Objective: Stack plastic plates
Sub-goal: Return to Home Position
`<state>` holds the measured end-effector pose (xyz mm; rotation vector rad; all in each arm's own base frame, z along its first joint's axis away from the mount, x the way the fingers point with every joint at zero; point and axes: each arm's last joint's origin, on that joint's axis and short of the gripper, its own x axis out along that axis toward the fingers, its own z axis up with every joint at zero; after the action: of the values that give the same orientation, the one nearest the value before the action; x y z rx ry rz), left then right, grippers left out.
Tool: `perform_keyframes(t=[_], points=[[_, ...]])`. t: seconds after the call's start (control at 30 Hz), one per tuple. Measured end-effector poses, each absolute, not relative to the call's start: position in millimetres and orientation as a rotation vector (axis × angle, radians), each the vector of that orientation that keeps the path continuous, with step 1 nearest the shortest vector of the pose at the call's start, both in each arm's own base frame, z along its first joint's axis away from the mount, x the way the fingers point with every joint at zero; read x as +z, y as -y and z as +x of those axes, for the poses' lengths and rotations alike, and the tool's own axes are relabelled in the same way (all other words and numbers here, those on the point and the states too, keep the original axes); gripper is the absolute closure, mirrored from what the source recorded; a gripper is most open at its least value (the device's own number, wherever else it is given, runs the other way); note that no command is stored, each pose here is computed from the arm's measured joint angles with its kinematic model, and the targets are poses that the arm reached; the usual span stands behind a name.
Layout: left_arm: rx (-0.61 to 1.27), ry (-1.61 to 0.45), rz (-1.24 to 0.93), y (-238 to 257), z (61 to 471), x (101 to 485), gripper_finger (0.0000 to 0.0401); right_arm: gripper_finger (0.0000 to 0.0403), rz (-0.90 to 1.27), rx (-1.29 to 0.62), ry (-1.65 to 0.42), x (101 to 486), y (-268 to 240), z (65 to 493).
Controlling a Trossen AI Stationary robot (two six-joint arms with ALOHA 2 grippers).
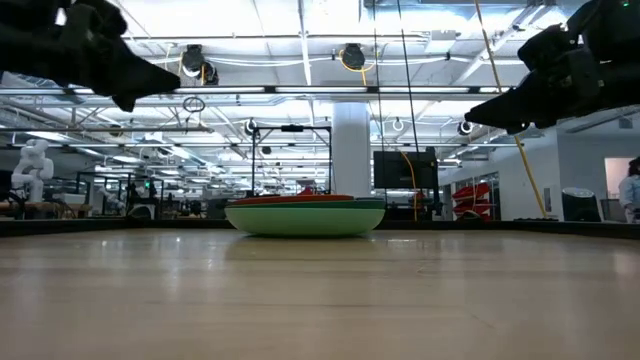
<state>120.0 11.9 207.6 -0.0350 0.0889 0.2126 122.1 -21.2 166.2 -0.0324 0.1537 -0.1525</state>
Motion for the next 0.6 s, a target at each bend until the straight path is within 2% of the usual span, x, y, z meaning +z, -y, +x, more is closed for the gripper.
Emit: perform_keyframes(t=[0.33, 0.53, 0.6], points=[[0.210, -0.010, -0.060, -10.0, 90.8, 185.9, 0.0348, 0.0284, -0.077, -0.230, -0.184, 163.3, 21.1, 107.9], [0.201, -0.026, -0.051, -9.7, 91.4, 180.8, 0.0348, 0.0284, -0.114, -0.300, -0.086, 163.3, 22.4, 104.6], [0.202, -0.046, -0.051, -9.8, 92.1, 176.3, 0.0348, 0.0284, -0.122, -0.334, -0.118, 160.5, 23.3, 103.5]])
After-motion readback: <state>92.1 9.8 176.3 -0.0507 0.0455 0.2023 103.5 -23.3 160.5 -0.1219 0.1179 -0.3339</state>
